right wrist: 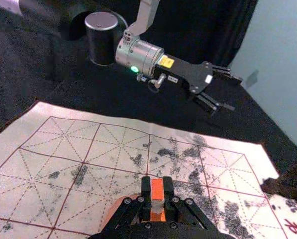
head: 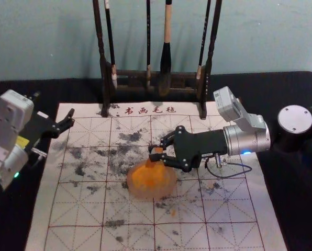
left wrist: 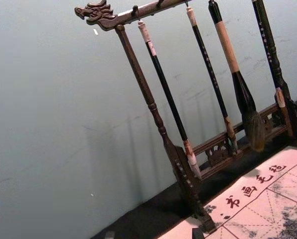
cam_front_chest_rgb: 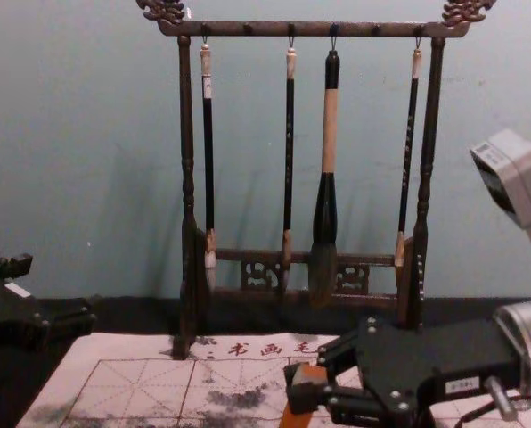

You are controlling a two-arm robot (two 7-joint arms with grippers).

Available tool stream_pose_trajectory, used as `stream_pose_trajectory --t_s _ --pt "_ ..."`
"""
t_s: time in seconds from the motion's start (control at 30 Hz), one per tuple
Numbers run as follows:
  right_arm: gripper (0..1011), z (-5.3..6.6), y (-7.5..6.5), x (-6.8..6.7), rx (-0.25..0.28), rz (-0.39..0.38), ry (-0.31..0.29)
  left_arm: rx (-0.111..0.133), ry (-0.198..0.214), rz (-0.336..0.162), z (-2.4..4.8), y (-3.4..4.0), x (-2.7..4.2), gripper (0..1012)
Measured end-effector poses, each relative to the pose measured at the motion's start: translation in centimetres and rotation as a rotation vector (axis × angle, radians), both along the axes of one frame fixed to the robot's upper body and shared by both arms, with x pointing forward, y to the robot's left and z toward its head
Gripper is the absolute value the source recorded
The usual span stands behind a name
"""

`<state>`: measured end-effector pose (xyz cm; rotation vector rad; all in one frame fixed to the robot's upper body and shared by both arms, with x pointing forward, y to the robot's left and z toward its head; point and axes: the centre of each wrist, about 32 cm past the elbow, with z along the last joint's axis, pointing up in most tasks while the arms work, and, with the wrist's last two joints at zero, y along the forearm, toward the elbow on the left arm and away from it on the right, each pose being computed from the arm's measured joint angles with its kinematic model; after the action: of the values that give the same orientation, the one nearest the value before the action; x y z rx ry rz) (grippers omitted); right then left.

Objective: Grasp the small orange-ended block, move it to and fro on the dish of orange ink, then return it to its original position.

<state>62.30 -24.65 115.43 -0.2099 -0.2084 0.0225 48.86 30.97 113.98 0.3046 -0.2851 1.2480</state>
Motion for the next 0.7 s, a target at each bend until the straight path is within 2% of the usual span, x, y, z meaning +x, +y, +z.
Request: stream_pose_trajectory --t_s 0.47,0.7 --pt "134 0.52 0.63 0.67 -0.081 0.022 0.012 0.000 0.000 0.000 0.00 0.00 0.00 1001" --pt "134 0.40 0.65 0.71 -0.095 0.013 0.012 0.000 0.000 0.000 0.00 0.00 0.00 1001"
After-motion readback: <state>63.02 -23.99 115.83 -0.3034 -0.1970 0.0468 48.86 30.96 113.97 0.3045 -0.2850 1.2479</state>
